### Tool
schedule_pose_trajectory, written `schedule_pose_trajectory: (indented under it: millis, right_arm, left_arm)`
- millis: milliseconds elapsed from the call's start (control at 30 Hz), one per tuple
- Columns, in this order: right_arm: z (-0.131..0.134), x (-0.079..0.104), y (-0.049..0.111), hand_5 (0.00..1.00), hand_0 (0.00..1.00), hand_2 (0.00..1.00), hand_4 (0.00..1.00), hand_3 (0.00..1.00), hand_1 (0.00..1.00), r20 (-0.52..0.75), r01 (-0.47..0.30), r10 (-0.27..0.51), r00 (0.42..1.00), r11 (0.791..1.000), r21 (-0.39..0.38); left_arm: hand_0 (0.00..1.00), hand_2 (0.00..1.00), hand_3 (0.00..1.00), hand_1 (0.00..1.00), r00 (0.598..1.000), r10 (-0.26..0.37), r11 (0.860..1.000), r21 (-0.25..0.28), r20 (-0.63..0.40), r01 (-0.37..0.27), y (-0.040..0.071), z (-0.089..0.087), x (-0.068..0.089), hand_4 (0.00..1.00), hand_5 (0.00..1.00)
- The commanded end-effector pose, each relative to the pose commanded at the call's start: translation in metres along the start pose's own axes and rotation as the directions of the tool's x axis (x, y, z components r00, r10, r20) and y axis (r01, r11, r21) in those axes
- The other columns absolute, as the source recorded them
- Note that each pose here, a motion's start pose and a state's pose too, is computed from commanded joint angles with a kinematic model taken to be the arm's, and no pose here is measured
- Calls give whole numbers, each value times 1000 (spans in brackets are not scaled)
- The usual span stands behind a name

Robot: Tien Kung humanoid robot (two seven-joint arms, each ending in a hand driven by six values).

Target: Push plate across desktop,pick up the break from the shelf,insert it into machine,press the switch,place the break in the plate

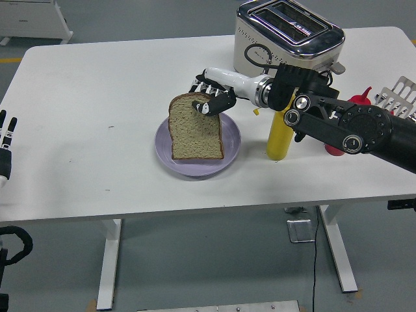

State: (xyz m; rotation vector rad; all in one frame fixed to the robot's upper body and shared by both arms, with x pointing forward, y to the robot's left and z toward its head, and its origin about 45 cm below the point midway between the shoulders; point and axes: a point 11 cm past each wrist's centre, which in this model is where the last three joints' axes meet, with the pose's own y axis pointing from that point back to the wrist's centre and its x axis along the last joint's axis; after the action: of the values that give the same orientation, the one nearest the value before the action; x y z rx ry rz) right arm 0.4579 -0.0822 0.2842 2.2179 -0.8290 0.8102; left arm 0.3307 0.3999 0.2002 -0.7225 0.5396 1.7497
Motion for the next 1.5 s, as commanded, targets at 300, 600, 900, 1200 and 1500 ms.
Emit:
schedule_pose_trajectory:
  millis: [300, 600, 900, 1200, 1500]
  right_arm:
    - [10, -3, -3, 151, 340, 466, 246, 495, 404, 22, -14, 14, 1000, 1000, -15]
    - [19, -4, -3, 144, 366, 478, 243, 520, 418, 36, -39, 40, 999, 999, -14]
    - [21, -9, -4, 108, 418, 528, 373, 558, 489, -3, -38, 37, 999, 999, -6]
    - [21, -8, -4, 167, 513, 612, 520, 664, 589, -50, -58, 58, 997, 998, 0]
    - [22, -6, -4, 227, 690, 809, 625, 859, 742, -101, -70, 68, 993, 998, -12]
  left_arm:
    - [842, 914, 783, 850, 1000, 0, 1000, 1, 0, 0, 0, 0, 0, 589, 998]
    - [841, 913, 782, 848, 1000, -2, 1000, 3, 0, 2, 0, -1, -1, 589, 998]
    - [833, 905, 777, 842, 1000, 8, 1000, 7, 4, -8, 0, -3, 2, 586, 998]
    - [832, 904, 777, 842, 1000, 8, 1000, 8, 6, -8, 1, -4, 2, 586, 998]
    - [835, 903, 779, 841, 1000, 9, 1000, 5, 8, -9, 1, -3, 2, 585, 998]
